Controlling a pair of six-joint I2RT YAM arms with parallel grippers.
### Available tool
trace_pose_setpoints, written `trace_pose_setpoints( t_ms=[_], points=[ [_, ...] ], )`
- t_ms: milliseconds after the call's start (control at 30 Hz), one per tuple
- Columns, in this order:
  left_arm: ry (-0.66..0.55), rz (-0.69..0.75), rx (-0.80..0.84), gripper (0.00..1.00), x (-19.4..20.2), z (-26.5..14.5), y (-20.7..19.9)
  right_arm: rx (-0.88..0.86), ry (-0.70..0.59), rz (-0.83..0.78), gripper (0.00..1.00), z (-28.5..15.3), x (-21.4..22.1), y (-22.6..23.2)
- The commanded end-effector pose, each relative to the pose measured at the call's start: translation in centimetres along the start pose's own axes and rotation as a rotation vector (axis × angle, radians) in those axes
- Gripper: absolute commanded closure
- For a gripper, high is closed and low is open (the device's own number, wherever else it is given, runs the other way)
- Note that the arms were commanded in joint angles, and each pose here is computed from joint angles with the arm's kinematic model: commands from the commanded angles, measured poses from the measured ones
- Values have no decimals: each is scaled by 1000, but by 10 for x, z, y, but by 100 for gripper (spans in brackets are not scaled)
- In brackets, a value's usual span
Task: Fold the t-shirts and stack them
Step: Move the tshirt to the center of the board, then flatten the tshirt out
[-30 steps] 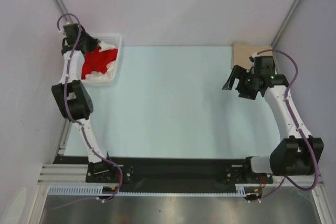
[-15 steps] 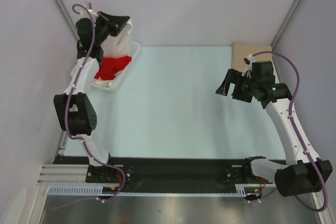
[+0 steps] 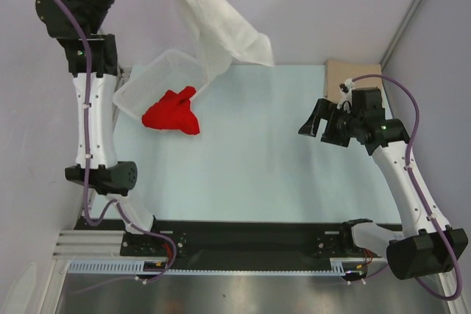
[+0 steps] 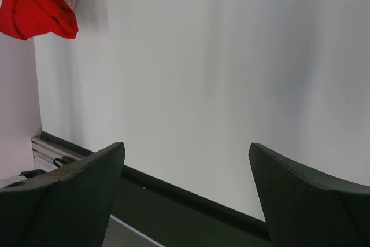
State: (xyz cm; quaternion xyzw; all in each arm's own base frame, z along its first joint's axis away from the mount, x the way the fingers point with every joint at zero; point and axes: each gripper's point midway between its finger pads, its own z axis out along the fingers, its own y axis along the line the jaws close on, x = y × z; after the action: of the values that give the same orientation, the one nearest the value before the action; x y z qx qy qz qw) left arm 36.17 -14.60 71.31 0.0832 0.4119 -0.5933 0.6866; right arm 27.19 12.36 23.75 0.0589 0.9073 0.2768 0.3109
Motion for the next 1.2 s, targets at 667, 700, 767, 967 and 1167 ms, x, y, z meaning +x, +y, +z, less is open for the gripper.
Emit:
trace_pose_setpoints(
  t_ms=[667, 700, 767, 967, 1167],
  points=[
    [1019, 63, -1004, 21, 353, -288, 146, 205, 22, 91, 3, -1, 10, -41],
    [1010, 73, -1025, 25, 353, -293, 157, 218, 30, 96, 3, -1, 10, -45],
    [968, 65, -1114, 51, 347, -308, 191, 231, 34, 98, 3, -1, 9, -48],
    [1025, -54, -1395, 39, 348, -373, 256, 270, 33, 85, 4, -2, -1, -55],
    [1068, 12, -1529, 15, 342, -398, 266, 272, 33, 111, 3, 4, -5, -57]
  ],
)
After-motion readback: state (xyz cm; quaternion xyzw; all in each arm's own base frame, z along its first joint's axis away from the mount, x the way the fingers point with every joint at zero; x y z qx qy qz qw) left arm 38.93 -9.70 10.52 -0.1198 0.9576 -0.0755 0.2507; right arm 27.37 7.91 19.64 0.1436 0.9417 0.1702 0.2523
